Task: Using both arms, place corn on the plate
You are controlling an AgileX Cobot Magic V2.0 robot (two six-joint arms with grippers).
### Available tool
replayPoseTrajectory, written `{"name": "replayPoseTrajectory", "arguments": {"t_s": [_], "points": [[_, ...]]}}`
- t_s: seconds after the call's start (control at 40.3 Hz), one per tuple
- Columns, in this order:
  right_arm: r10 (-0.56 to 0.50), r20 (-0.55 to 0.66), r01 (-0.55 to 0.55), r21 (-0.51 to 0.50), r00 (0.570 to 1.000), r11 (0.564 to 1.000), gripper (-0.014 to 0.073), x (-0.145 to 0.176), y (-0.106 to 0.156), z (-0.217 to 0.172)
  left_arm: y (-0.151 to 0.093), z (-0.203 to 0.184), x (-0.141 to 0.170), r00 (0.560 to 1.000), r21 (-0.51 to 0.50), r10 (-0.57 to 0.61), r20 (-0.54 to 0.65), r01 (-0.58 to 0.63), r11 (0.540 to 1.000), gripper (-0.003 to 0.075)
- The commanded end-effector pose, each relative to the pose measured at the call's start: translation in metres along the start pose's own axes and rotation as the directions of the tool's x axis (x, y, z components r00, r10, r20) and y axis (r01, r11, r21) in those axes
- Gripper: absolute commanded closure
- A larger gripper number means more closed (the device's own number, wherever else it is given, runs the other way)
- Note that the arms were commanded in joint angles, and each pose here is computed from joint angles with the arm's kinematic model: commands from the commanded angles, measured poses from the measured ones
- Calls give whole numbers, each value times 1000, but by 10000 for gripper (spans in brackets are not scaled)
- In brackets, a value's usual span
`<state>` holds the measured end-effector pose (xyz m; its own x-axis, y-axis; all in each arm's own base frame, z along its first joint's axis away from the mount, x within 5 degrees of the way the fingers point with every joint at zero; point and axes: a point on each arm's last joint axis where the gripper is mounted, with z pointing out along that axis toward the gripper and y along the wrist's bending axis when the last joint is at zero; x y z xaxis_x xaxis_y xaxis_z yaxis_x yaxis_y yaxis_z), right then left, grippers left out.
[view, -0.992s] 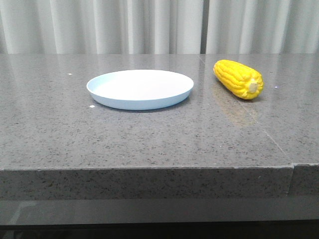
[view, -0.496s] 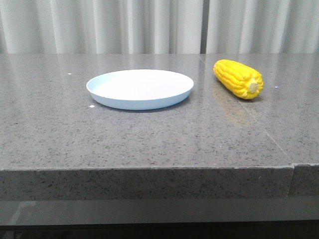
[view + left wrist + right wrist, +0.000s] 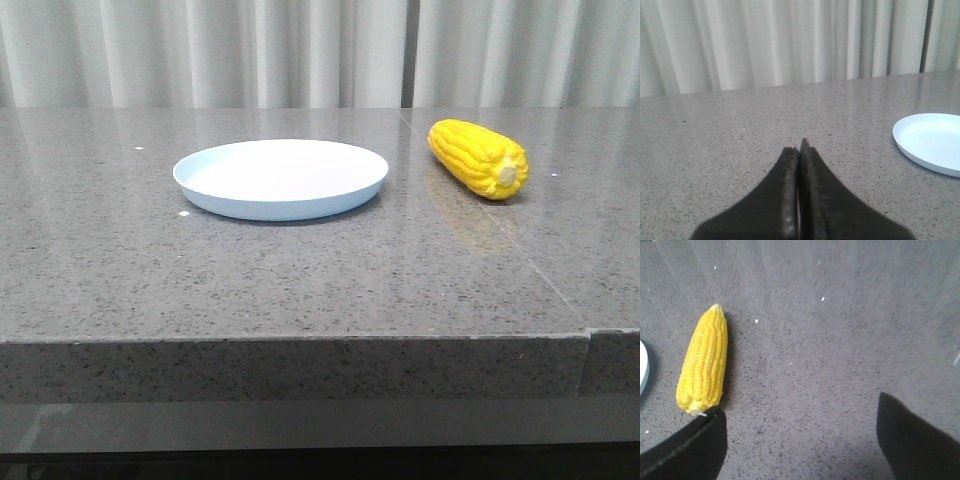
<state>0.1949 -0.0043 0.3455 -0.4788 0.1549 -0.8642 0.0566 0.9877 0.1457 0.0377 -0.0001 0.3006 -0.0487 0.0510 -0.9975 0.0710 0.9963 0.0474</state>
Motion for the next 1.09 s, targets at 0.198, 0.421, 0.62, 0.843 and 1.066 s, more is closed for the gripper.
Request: {"name": "replayPoseTrajectory", "arguments": {"t_s": [0.198, 0.421, 0.62, 0.843, 1.066], "points": [[-11, -174, -8, -105, 985, 994, -41, -37, 32, 72, 0, -1, -14, 996, 3, 2, 91, -2, 1000, 741], [-37, -312, -30, -209, 949, 977, -41, -39, 74, 124, 0, -1, -14, 996, 3, 2, 91, -2, 1000, 741], [-54, -385, -36, -222, 921, 974, -39, -38, 90, 172, 0, -1, -14, 996, 3, 2, 91, -2, 1000, 741], [-62, -442, -38, -214, 895, 976, 2, -31, 93, 200, 0, -1, -14, 996, 3, 2, 91, -2, 1000, 741], [-63, -422, -37, -225, 905, 974, 370, -41, 95, 195, 0, -1, -14, 996, 3, 2, 91, -2, 1000, 741]]}}
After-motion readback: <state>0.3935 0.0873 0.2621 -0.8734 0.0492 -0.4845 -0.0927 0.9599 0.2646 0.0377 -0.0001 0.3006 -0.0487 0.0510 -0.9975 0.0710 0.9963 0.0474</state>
